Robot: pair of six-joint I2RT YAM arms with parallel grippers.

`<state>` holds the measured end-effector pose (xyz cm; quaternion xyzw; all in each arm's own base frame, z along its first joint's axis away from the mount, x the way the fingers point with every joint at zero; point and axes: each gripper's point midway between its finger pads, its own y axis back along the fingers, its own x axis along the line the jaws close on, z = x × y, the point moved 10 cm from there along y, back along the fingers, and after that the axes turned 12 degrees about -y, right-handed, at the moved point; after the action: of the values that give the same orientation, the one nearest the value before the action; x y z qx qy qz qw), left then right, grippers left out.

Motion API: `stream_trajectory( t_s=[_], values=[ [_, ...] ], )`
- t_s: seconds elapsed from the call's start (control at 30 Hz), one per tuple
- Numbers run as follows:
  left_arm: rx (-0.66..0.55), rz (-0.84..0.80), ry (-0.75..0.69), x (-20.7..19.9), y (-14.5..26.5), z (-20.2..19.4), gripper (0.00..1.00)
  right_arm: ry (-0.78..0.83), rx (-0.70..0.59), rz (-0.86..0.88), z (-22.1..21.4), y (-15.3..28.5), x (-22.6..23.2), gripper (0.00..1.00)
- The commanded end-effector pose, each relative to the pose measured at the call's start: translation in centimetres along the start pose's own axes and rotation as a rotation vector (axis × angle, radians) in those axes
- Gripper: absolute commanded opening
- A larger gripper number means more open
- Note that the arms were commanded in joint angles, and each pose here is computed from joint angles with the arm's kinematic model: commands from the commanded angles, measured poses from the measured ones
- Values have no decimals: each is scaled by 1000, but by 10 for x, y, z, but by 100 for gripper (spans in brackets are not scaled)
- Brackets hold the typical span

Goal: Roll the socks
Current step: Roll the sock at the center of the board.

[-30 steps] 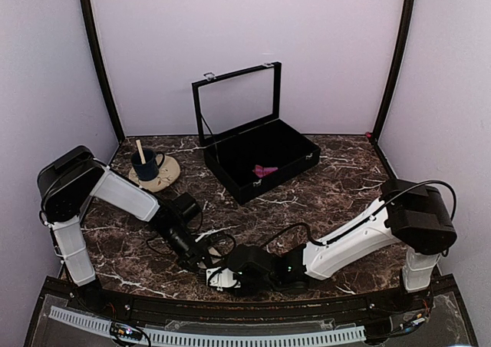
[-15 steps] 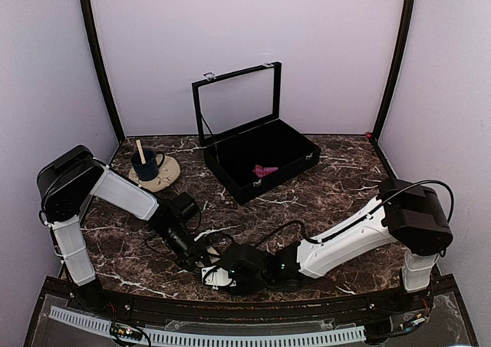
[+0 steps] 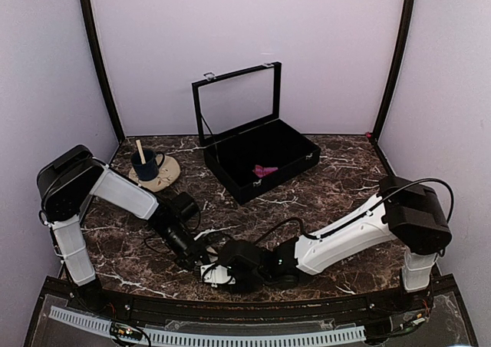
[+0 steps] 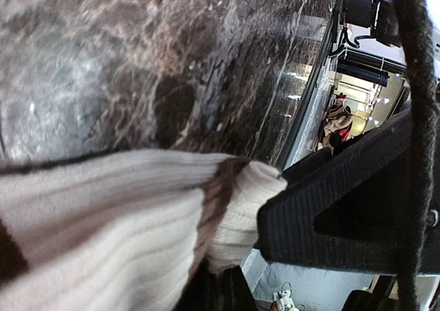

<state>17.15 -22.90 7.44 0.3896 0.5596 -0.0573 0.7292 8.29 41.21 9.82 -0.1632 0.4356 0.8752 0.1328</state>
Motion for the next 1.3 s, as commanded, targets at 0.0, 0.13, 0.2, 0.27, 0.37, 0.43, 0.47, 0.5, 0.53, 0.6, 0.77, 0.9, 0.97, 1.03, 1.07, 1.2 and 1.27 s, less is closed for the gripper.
stream_trajectory(
  t_s=[0.0, 0.13, 0.2, 0.27, 0.37, 0.43, 0.47, 0.5, 0.53, 0.6, 0.77, 0.9, 0.97, 1.03, 1.07, 1.2, 1.27],
  values=[
    [9, 30, 11, -2, 6, -1, 0, 55, 291, 59, -61, -13, 3, 46],
    [-4, 46, 3, -4, 10, 4, 0, 38, 325, 53, -64, -12, -8, 46],
    [-6, 56, 3, -4, 11, 5, 0, 27, 321, 46, -61, -11, -14, 46],
    [-7, 78, -2, -4, 12, 5, 0, -11, 255, 182, -55, -6, -10, 46],
    [-7, 102, -7, -3, 13, 6, 1, -363, 216, 334, -49, 6, -4, 35],
    [-7, 111, -13, -3, 14, 7, 1, -415, 209, 337, -50, 11, -5, 40],
    [-7, 109, -14, -2, 14, 8, 1, -428, 208, 339, -51, 13, -5, 41],
    [-5, 111, -13, -1, 14, 7, 1, -442, 207, 340, -52, 16, -5, 42],
    [-5, 111, -14, -1, 13, 7, 1, -454, 206, 335, -53, 18, -6, 42],
    [-9, 112, -13, 0, 13, 6, 1, -483, 197, 322, -56, 22, -7, 43],
    [-13, 106, -13, 2, 12, 4, 1, -525, 161, 316, -55, 29, -11, 45],
    [-10, 98, -9, 3, 11, 3, 1, -514, 129, 275, -48, 29, -16, 45],
    [-5, 94, -5, 3, 10, 2, 1, -509, 96, 223, -44, 32, -22, 45],
    [1, 93, 2, 4, 10, 3, 0, -511, 53, 168, -39, 39, -30, 45],
    [3, 94, 4, 5, 9, 3, 1, -510, 31, 148, -37, 43, -33, 44],
    [9, 80, 9, 6, 9, 5, 0, -487, -15, 131, -28, 56, -41, 44],
    [13, 68, 10, 8, 9, 7, 0, -467, -14, 145, -26, 58, -40, 44]
  ],
)
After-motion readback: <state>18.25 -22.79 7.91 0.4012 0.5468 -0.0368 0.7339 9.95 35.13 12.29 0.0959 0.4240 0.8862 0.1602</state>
